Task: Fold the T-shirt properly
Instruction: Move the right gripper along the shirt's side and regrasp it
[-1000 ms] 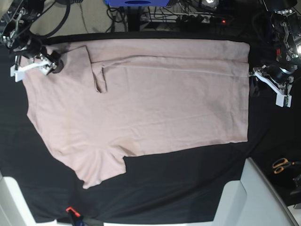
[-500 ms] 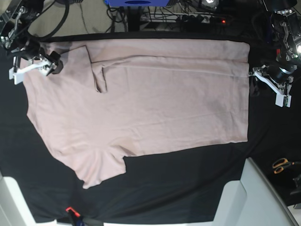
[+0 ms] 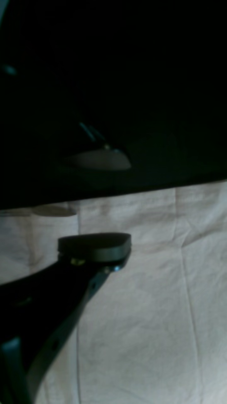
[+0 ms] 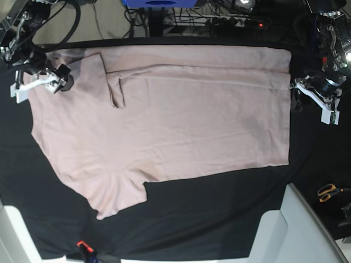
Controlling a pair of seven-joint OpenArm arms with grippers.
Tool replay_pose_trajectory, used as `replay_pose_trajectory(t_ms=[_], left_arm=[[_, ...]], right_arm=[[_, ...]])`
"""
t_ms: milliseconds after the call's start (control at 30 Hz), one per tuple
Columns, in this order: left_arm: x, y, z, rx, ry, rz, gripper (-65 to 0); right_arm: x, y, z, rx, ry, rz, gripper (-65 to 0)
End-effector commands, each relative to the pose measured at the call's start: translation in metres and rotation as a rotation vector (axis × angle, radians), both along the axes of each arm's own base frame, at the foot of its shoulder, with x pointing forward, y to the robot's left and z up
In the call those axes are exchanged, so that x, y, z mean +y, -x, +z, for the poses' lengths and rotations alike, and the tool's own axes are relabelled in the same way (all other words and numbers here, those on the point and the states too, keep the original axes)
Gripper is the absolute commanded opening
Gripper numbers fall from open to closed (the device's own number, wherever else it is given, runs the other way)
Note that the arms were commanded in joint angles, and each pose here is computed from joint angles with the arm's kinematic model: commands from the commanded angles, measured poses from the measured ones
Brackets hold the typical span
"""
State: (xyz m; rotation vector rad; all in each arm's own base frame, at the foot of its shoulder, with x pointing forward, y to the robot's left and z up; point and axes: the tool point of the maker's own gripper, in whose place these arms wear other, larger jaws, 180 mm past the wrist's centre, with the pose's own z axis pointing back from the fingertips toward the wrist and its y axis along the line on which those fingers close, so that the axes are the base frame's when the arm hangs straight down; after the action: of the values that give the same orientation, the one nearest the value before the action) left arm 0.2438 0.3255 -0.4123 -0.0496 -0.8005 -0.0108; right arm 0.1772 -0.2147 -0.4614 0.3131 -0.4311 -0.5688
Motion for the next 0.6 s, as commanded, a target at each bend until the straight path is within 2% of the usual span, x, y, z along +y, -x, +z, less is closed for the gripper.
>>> replay_pose_trajectory(t_ms=[0,133,267,467,567], left_arm=[[0.007,-0.008,0.014,-0.047,-0.015,0.000,-33.6],[0.009,-0.005,0.007,-0.029,-0.003,0.013,-33.6],[0.011,-0.003,0.001,-0.015,0.007,0.022,-33.6],[0.012,-0.004,0.004,-0.023,0.002,0.021,-33.6],[0.012,-0.004,0.004,-0.020,0.000,0.021,-33.6]], right_arm=[[-0.004,0.001,0.004,-0.015,0.010,-0.005,-14.3],[0.003,0.006,0.004,-0.031,-0.039,-0.022,-14.3],[-0.004,-0.006,0.010,-0.075,-0.017,-0.029,-14.3],[-0.067,-0.096,0.060,-0.245,0.102,-0.010,-14.3],[-0.089,-0.142,0.063,-0.249,0.098,0.024,-14.3]])
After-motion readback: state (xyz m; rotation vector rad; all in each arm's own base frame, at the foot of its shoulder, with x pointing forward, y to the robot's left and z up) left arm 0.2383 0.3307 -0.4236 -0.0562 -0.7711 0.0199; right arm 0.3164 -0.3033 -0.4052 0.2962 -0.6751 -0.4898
